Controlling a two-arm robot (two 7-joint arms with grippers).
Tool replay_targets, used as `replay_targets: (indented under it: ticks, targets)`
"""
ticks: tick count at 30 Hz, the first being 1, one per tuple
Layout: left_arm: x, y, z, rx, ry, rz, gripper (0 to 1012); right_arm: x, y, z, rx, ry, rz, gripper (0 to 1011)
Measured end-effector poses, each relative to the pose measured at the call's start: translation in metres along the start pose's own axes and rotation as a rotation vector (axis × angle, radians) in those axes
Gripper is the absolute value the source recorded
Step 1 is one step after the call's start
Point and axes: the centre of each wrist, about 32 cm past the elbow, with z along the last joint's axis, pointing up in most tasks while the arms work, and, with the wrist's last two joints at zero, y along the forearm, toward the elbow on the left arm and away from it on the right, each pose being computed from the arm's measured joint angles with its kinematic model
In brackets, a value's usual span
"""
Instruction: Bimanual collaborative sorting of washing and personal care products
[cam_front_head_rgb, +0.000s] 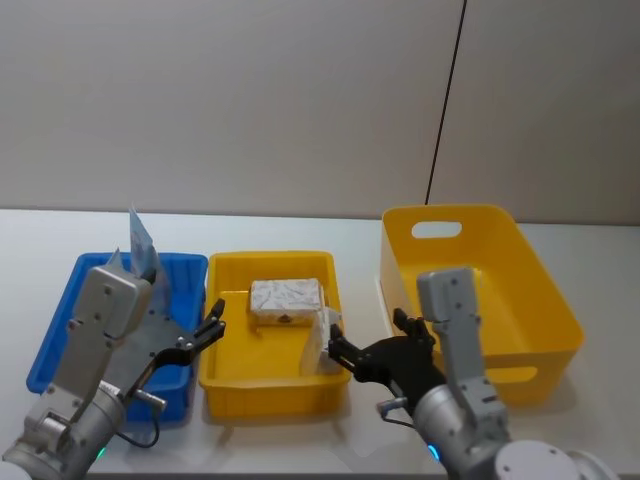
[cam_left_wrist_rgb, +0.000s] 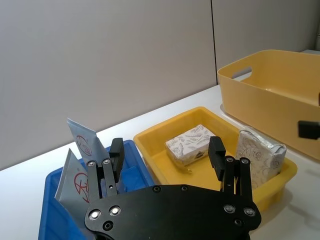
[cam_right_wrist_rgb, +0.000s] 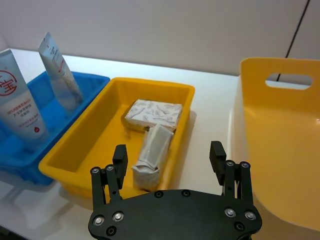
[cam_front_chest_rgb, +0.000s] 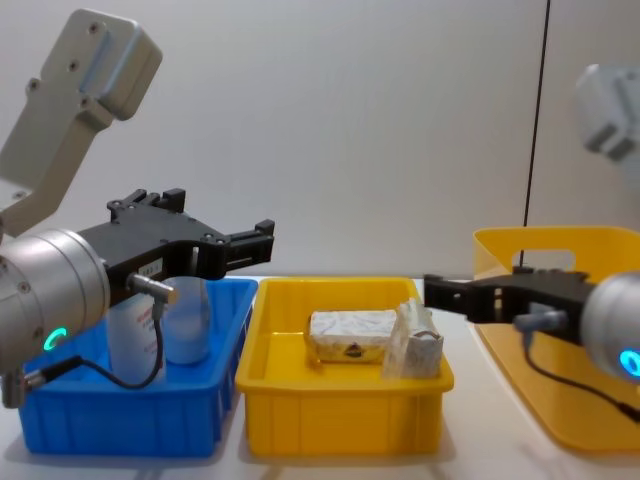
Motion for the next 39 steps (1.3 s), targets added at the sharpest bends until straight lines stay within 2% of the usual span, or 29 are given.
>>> replay_targets:
  ticks: [9,14,27,39]
  targets:
    - [0.0,0.0,0.0,0.0,0.0,0.0,1001,-0.017,0.026,0.004,-0.087,0.016,0.007,1004]
    - [0.0,0.0,0.0,0.0,0.0,0.0,1002,-0.021,0.037,0.005,-0.122,0.035,0.003,1003]
    - [0.0,0.0,0.0,0.0,0.0,0.0,1001,-0.022,0.064,0.008,-0.196,0.093,0.0,1004]
    - [0.0,0.0,0.0,0.0,0.0,0.0,1001,-0.023,0.079,0.01,-0.227,0.119,0.021,1004]
